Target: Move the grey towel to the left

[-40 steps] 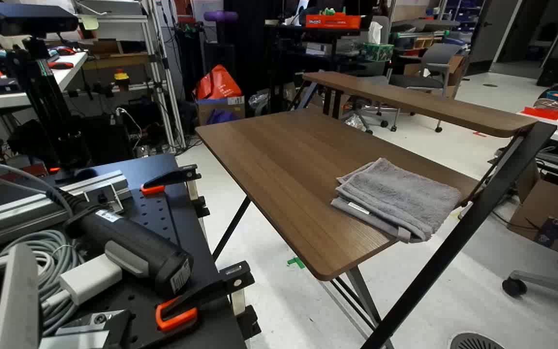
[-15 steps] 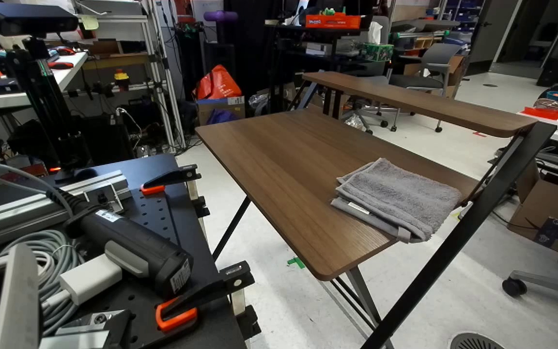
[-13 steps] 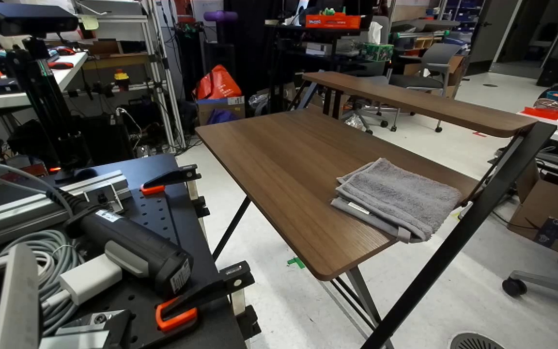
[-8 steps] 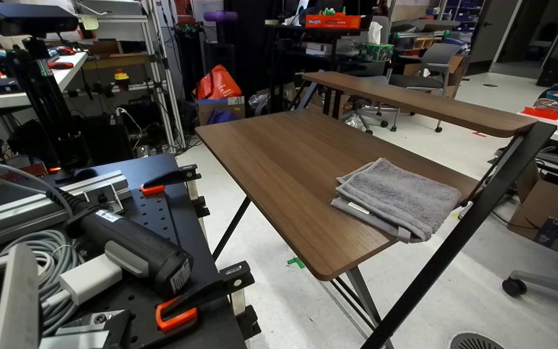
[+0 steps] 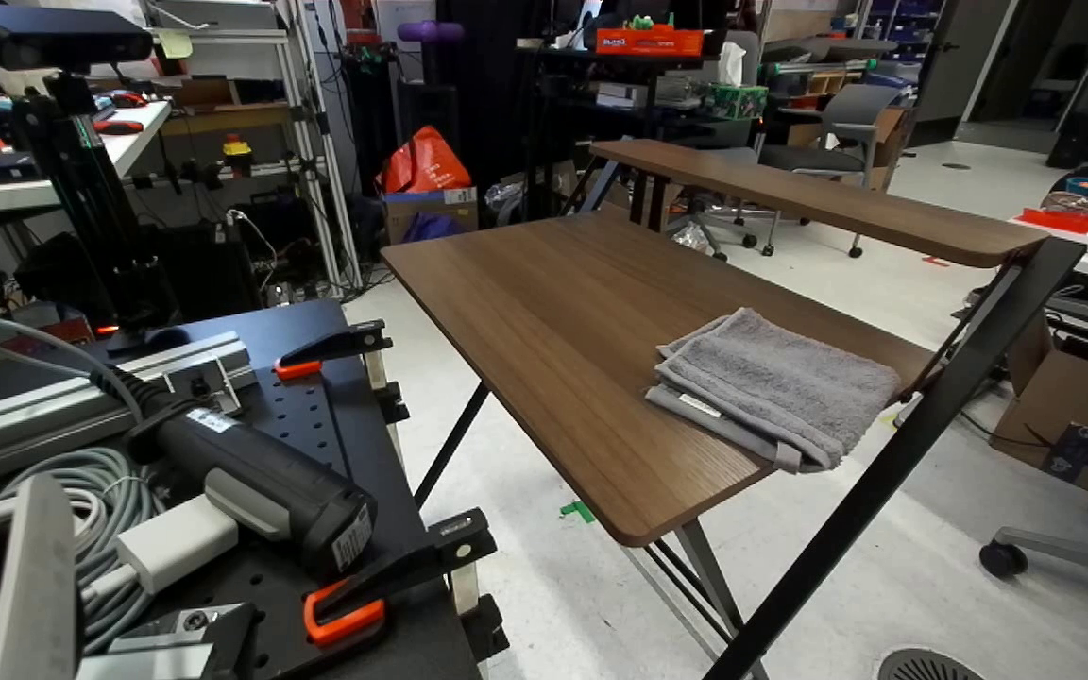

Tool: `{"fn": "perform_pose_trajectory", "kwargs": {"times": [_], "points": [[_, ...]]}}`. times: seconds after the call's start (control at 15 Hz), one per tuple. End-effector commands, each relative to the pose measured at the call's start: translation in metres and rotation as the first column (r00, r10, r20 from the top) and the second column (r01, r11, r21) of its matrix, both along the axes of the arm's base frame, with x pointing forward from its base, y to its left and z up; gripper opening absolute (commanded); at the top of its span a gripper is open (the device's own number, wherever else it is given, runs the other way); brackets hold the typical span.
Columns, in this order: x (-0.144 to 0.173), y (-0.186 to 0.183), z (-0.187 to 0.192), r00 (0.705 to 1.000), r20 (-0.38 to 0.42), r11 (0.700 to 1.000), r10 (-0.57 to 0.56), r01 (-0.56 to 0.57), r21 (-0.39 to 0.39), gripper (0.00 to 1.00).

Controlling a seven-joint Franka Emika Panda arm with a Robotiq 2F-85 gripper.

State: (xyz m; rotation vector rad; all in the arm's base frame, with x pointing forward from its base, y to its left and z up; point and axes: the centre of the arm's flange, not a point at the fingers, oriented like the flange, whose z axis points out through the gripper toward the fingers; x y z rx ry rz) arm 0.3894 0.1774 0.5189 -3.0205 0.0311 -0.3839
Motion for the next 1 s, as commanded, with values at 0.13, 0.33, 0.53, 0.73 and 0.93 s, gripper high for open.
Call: {"fn": "perform_pose_trajectory", "kwargs": {"times": [0.13,0.33,0.53,0.73,0.93], "points": [[0.052,-0.056,-0.046,0.988,-0.096,0.992,-0.122,0.124,0.014,1.0],[0.084,-0.092,-0.086,0.965,-0.18,0.98,-0.193,0.2,0.023,1.0],[0.12,-0.124,-0.129,0.933,-0.241,0.959,-0.268,0.281,0.023,1.0],[0.156,-0.153,-0.168,0.895,-0.295,0.935,-0.335,0.355,0.015,1.0],[0.189,-0.179,-0.204,0.855,-0.335,0.907,-0.396,0.42,0.001,1.0]]}}
